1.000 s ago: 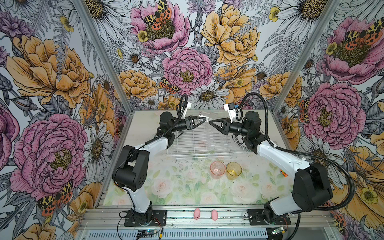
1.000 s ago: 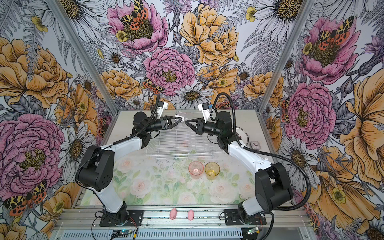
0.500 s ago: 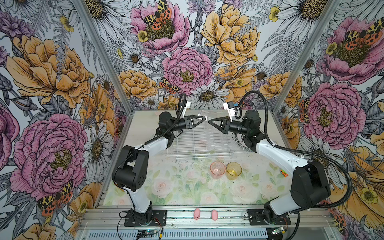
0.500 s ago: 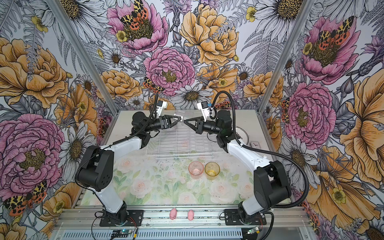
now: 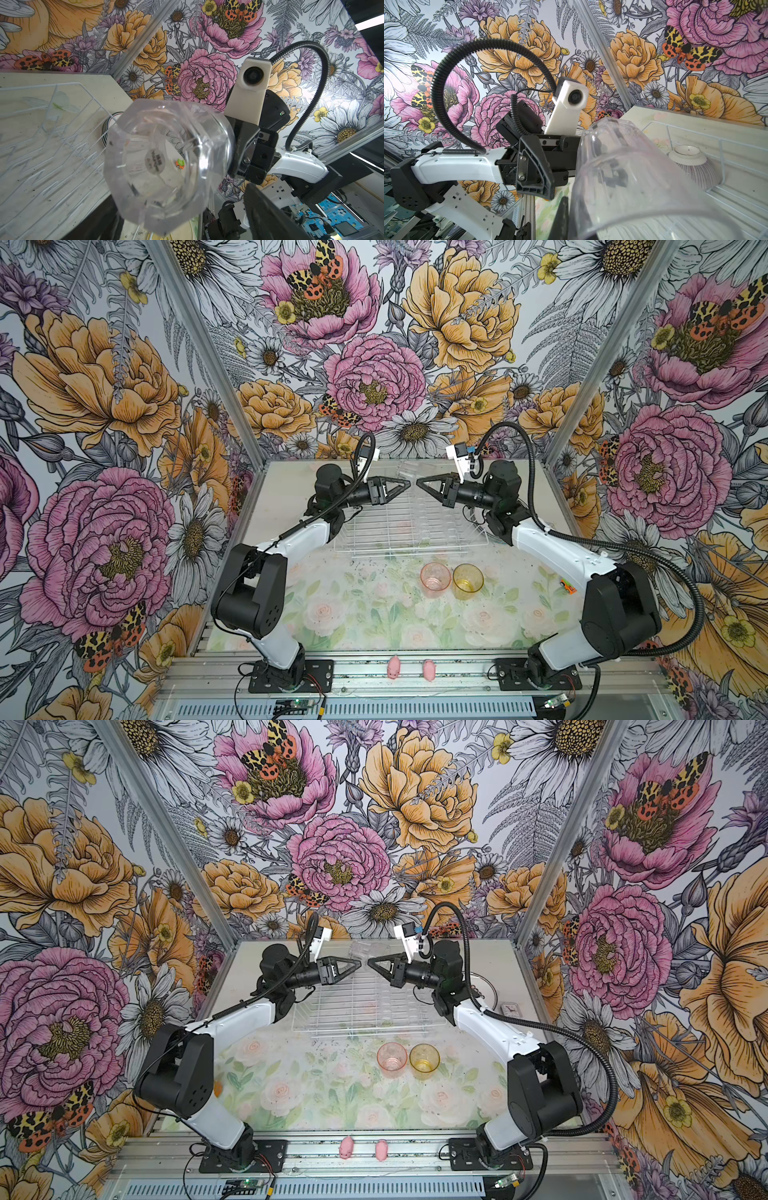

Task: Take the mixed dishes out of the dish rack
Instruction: 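Carry the clear glass away with right gripper while left gripper releases and withdraws, then lower the clear glass onto the table beside the pink glass with right gripper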

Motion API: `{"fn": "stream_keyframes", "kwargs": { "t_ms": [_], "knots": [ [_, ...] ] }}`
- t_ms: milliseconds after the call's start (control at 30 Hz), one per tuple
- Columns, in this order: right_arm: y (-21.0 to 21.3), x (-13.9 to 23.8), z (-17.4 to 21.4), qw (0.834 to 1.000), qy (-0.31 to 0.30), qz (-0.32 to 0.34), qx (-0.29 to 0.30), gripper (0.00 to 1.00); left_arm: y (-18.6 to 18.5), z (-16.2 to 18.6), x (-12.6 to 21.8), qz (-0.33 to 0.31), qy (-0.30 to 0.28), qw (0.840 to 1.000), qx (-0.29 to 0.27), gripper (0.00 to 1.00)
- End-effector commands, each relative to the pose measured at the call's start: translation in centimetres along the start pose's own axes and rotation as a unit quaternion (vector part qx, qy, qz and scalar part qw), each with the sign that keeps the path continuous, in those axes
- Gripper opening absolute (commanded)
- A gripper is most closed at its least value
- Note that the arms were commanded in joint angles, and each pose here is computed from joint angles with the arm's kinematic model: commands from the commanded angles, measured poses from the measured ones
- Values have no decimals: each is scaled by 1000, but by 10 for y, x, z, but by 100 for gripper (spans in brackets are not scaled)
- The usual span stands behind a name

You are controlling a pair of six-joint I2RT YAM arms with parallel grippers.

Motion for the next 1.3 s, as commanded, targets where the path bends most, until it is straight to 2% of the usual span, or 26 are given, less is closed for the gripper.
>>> {"fn": "stream_keyframes", "kwargs": {
  "t_ms": [0,200,333,433,567,700,933,1067,1267],
  "knots": [
    [13,6,-27,999,-9,15,51,0,7,-6,18,-66,-32,997,-31,88],
    [15,13,-1,991,88,74,69,0,22,-4,53,-236,-63,968,-61,89],
    [24,17,16,982,137,97,82,0,27,-6,79,-293,-93,950,-62,90],
    [38,15,34,967,198,118,111,0,29,-6,95,-313,-112,941,-58,91],
    [63,15,61,933,292,135,161,0,29,-6,111,-335,-126,932,-55,92],
    [95,16,83,897,374,119,205,0,28,-4,124,-350,-132,926,-53,92],
    [127,11,134,820,510,90,244,0,23,1,139,-354,-146,922,-50,92],
    [134,5,158,779,563,75,264,0,22,1,148,-360,-154,919,-46,93],
    [131,-4,186,740,613,58,270,0,23,1,159,-370,-167,913,-44,93]
  ]
}}
Point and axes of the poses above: each gripper's point midway between its finger pads, its own x axis back along the fingers, its own y axis along the line the jaws close on, z = x × y, the point moved 3 cm from there along x, back along the fingers, and after that the axes turned 15 degrees about x, right-handed, at the moved point
